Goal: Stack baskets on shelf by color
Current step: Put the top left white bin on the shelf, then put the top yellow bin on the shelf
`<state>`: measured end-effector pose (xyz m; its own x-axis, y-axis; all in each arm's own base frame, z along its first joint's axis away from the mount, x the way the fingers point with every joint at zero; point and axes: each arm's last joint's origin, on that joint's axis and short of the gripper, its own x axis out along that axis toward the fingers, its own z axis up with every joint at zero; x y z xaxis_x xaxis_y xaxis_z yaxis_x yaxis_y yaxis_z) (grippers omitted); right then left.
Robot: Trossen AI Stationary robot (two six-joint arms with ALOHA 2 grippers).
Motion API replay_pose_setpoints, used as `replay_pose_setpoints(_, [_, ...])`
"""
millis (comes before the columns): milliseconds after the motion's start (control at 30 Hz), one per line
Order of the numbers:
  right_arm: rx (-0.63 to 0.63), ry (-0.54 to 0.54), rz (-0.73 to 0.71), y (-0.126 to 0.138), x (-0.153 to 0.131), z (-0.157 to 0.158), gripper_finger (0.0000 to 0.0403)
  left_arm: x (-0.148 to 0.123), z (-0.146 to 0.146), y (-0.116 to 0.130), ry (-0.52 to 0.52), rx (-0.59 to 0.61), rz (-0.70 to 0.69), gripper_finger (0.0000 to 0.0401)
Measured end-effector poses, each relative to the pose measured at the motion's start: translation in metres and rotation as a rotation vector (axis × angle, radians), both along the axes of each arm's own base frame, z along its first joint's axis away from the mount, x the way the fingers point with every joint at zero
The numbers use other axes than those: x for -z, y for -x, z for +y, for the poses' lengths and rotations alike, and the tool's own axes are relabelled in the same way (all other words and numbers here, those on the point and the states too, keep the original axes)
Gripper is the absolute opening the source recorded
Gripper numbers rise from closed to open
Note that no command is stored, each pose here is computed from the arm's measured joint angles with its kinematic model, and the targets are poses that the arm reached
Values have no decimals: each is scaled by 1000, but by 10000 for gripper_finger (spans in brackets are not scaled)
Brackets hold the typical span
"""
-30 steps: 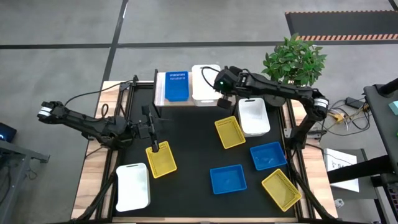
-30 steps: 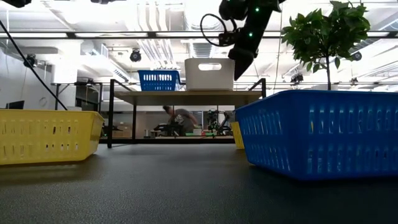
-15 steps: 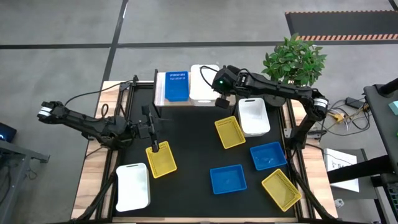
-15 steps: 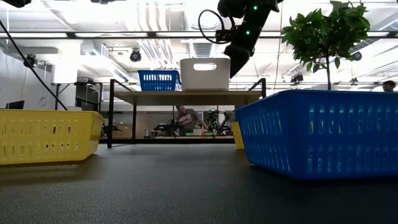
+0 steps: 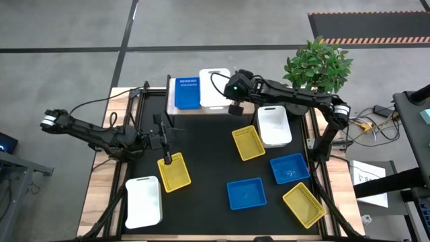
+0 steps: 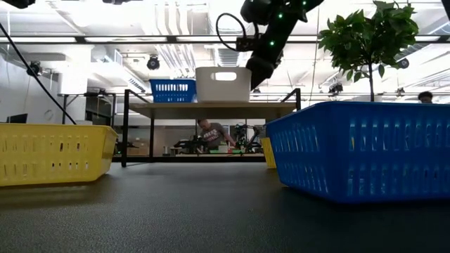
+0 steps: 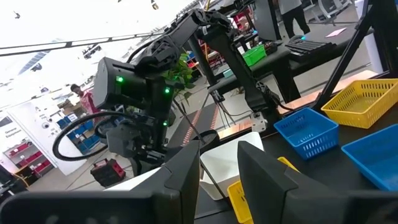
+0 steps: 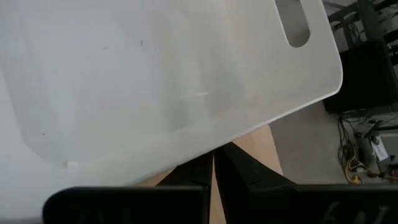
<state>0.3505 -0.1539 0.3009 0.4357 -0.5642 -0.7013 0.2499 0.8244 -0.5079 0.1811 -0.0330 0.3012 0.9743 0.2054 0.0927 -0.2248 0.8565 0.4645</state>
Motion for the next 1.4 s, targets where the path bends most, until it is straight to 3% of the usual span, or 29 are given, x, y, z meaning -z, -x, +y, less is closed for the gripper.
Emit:
replay_pose_setpoints(567, [-4,7,-43,1,-9,7,9,0,0,0,2,0,-1,93])
replay_pose_setpoints(733, [-43,-15,-111,10,-33,39,9,0,0,0,3,0,-1,93])
replay_pose_setpoints(967, [-133,-113,-88,26,-49,106,9,0,0,0,26,3,-6,93])
replay_pose_setpoints(1067, [-183,-172,-47,33,-49,131,9,0,0,0,28,4,-6,93])
replay_pose_setpoints(1267, [-316,-423,-15,36,-43,168,9,0,0,0,29,4,-6,93])
replay_pose_setpoints(1400, [-351,-467,58,32,-29,187,22,0,0,0,30,4,-6,93])
